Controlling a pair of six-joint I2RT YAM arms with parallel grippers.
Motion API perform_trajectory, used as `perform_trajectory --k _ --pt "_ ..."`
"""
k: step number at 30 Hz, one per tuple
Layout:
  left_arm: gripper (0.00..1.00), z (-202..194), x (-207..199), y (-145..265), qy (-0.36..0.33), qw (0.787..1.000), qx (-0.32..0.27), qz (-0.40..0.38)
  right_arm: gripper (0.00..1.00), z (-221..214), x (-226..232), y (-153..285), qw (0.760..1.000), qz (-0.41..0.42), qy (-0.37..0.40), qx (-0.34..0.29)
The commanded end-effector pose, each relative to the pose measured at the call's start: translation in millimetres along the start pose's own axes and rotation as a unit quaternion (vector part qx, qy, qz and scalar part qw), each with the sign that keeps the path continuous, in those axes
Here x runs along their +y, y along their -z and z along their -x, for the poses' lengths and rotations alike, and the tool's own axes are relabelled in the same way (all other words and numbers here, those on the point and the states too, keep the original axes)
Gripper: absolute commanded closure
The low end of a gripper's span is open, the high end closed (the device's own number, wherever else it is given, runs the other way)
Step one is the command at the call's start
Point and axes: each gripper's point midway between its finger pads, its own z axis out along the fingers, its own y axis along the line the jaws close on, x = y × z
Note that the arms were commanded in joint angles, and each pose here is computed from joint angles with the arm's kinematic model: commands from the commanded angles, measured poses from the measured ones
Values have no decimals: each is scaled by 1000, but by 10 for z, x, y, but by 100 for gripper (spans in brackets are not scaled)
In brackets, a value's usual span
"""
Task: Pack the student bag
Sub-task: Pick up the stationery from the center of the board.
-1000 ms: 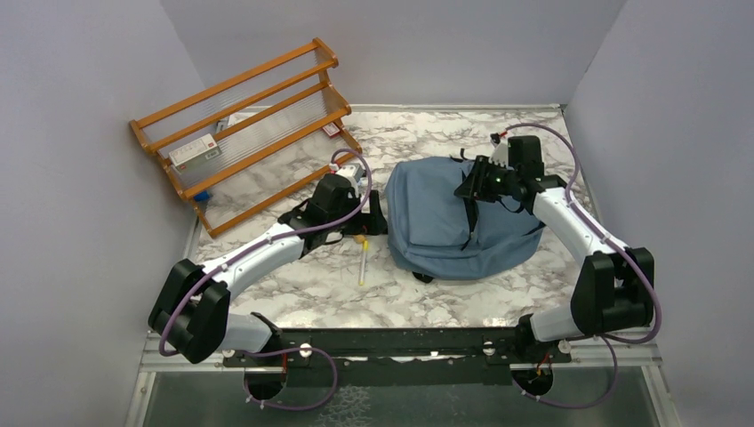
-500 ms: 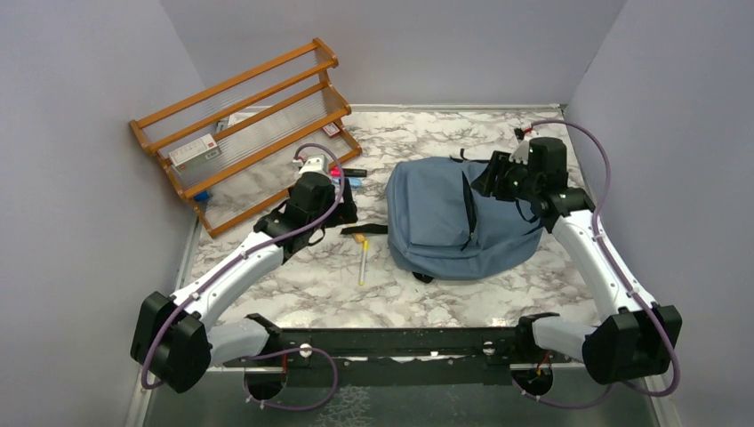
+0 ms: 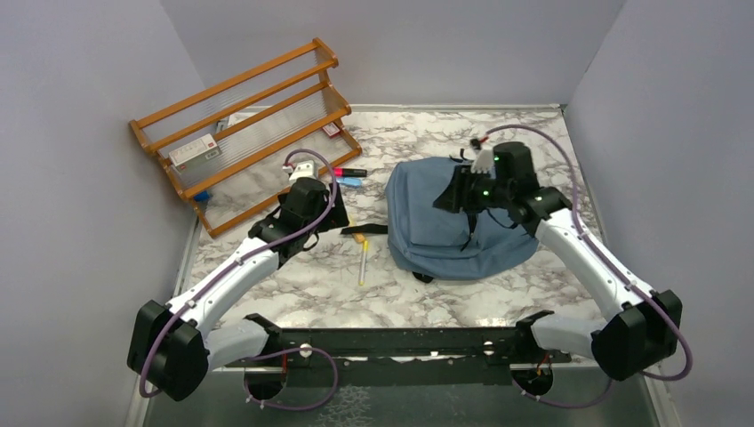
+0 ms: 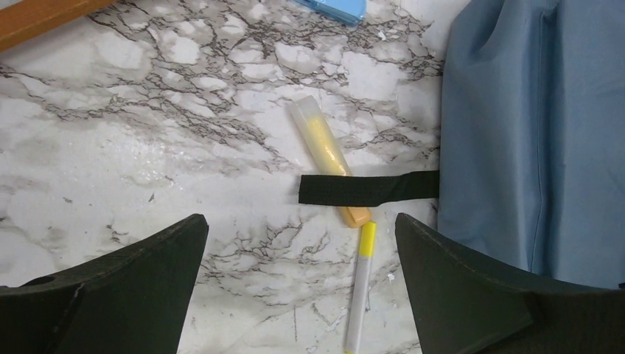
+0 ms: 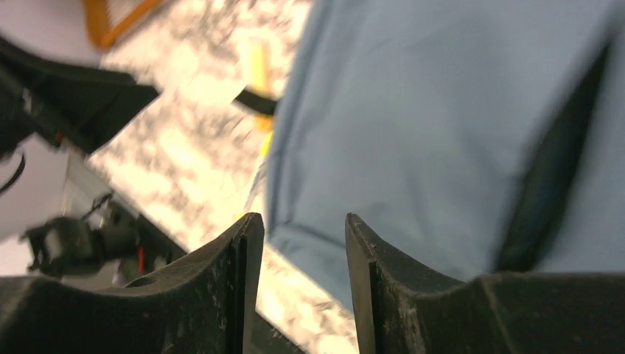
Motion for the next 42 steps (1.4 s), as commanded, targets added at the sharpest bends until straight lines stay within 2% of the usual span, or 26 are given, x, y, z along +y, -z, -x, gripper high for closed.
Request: perform_trajectory --k 1,6,12,18,30,37,42 --pt "2 132 115 87 19 999 -31 24 51 -304 617 -178 998 48 10 46" --pt "2 223 184 213 21 998 -54 33 55 -850 1122 -511 994 62 18 86" --pt "2 286 280 359 6 996 -76 41 53 -1464 1517 -885 992 38 29 114" --pt "2 241 398 441 -17 995 -86 48 50 -1760 1346 -1225 991 -50 24 125" --pt "2 304 403 530 -9 994 -103 44 51 -1956 1018 -1651 971 -180 48 149" --pt "2 293 387 517 -12 994 -99 40 55 -2055 908 -1754 962 -211 67 162" --pt "2 289 384 517 -13 994 -98 39 63 -2191 887 -1805 958 -208 70 182"
